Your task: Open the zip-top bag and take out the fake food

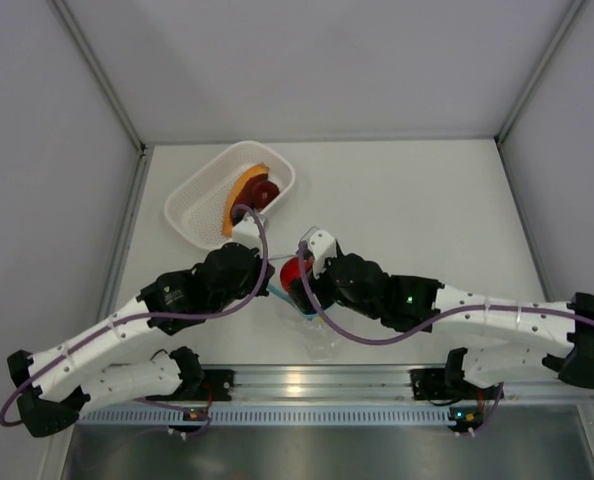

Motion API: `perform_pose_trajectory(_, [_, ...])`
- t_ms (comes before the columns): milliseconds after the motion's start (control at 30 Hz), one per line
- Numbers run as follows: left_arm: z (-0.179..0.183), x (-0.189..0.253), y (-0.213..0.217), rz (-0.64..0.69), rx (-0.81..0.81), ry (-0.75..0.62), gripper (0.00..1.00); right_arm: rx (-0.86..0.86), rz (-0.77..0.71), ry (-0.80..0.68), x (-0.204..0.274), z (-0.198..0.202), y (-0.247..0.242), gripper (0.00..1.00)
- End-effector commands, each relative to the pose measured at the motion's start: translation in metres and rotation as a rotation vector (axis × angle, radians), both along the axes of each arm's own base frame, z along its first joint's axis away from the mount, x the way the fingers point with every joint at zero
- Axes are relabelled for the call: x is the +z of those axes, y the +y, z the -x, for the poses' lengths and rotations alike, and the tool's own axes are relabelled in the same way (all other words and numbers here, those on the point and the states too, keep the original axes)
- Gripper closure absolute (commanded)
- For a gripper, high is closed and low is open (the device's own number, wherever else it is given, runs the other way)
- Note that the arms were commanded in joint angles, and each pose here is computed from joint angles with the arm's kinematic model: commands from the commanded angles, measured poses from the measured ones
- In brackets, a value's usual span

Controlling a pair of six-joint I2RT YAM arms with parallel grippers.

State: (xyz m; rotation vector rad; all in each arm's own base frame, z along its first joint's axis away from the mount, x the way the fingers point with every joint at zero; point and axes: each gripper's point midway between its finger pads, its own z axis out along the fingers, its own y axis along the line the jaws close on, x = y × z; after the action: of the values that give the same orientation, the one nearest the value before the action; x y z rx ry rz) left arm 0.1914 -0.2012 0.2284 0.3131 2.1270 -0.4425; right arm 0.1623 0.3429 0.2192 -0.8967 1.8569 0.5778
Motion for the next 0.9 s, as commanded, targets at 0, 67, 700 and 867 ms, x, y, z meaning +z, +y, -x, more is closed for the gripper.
perform_pose_trajectory(0, [-0.011, -0.009, 0.018, -0.053, 0.106, -0.018, 1.00, -0.148, -0.185, -0.033, 0.035, -0.017, -0.015, 0.61])
perform_pose_trajectory(67, [-0.011, -0.011, 0.016, -0.040, 0.115, -0.006, 1.00, -0.077, -0.263, -0.029, 0.043, -0.007, -0.004, 0.62])
perform_pose_trajectory(700, [-0.008, -0.020, 0.007, 0.259, 0.241, 0.034, 1.00, 0.044, -0.957, -0.058, 0.146, 0.017, -0.001, 0.65])
perform_pose_trajectory(867, [-0.007, -0.022, 0.006, 0.291, 0.246, 0.046, 1.00, -0.149, -0.871, -0.105, 0.132, -0.017, -0.004, 0.67])
